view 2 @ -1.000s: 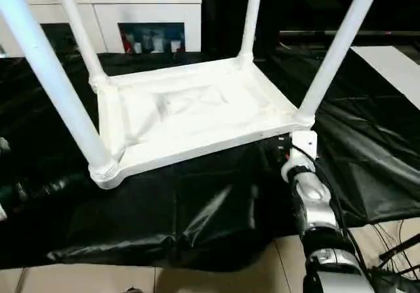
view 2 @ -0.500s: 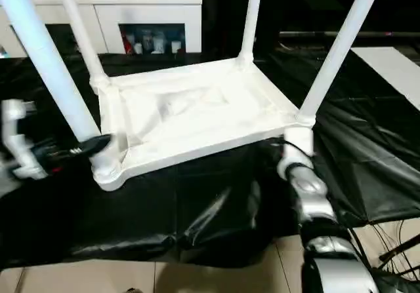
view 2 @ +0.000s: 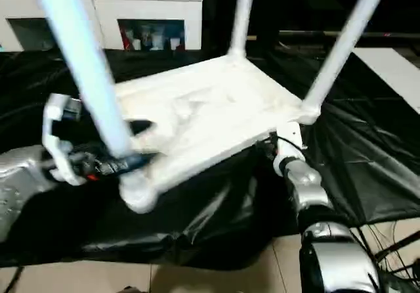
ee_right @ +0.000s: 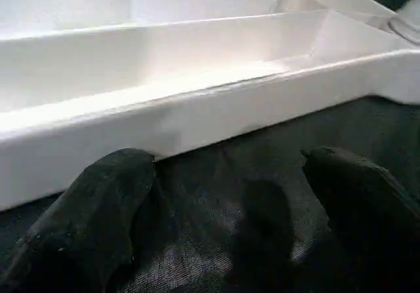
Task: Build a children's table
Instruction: Rotate table base
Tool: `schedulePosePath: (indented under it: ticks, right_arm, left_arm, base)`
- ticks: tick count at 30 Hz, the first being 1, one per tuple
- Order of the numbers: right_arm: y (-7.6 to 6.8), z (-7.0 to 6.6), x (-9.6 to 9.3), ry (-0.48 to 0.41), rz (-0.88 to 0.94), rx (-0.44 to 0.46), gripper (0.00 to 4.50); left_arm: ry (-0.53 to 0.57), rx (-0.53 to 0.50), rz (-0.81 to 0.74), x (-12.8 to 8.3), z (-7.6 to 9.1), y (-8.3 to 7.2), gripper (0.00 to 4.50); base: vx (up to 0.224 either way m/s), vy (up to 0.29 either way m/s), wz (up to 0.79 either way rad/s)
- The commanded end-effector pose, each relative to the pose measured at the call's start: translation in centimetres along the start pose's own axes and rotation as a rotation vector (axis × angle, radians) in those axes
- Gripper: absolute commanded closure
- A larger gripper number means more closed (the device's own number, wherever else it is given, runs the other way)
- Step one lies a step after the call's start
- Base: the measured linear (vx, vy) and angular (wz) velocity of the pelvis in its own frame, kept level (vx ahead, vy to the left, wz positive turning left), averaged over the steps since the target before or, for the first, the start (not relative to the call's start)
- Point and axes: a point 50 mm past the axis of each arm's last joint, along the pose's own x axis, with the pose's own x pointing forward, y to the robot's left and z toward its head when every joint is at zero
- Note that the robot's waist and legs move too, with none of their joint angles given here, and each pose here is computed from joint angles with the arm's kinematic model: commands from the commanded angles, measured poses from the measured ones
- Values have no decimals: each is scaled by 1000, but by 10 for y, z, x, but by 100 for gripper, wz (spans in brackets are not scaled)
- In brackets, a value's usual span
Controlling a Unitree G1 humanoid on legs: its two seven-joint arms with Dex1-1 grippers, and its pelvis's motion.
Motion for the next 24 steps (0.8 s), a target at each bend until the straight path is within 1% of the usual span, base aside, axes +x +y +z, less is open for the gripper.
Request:
schedulePosePath:
  ticks: [1, 2, 3, 4, 5, 6, 8, 9, 12, 13, 15, 18, 19, 21, 24]
  right_arm:
    - [12, 9, 5, -15, 59, -28, 7]
    - [24, 12, 8, -22, 116, -40, 7]
    - [24, 12, 8, -22, 116, -40, 7]
    - [36, 13, 9, -26, 177, -52, 7]
    - [41, 14, 10, -27, 204, -59, 7]
    - [43, 14, 10, -27, 212, -60, 7]
    - [67, 14, 10, -32, 331, -76, 7]
    - [67, 14, 10, -32, 331, -76, 7]
    - [102, 15, 8, -43, 526, -96, 7]
    - [102, 15, 8, -43, 526, -96, 7]
    - [115, 15, 6, -45, 615, -97, 7]
    - [127, 16, 4, -46, 699, -127, 7]
    - [127, 16, 3, -46, 701, -128, 7]
    - [134, 16, 1, -49, 761, -143, 7]
    - [135, 16, 1, -52, 759, -153, 7]
  left_arm:
    - [-2, 18, -93, 15, 6, -10, 0]
    - [-13, 26, -128, 27, 7, -13, 0]
    - [-13, 26, -128, 27, 7, -13, 0]
    - [-15, 30, -139, 33, 8, -14, 0]
    - [-13, 33, -144, 36, 8, -13, 0]
    - [-12, 33, -144, 36, 8, -13, 0]
    - [-15, 37, -149, 44, 9, -11, 0]
    - [-15, 37, -149, 44, 9, -11, 0]
    - [-18, 41, -177, 55, 10, -11, 0]
    - [-18, 41, -177, 55, 10, -11, 0]
    - [-17, 42, -192, 60, 10, -12, 0]
    - [-22, 46, -212, 67, 10, -14, 0]
    - [-22, 46, -212, 67, 10, -14, 0]
    - [-25, 53, -229, 76, 10, -14, 0]
    - [-33, 60, -223, 81, 9, -13, 0]
  base:
    - [0, 0, 0]
    - [0, 0, 0]
    - [0, 0, 0]
    - [0, 0, 0]
    - [0, 0, 0]
    - [0, 0, 0]
    - [0, 0, 0]
    - [0, 0, 0]
    - [0, 0, 0]
    - [0, 0, 0]
    - [0, 0, 0]
    - [0, 0, 0]
    - [0, 0, 0]
    - [0, 0, 0]
    - [0, 0, 0]
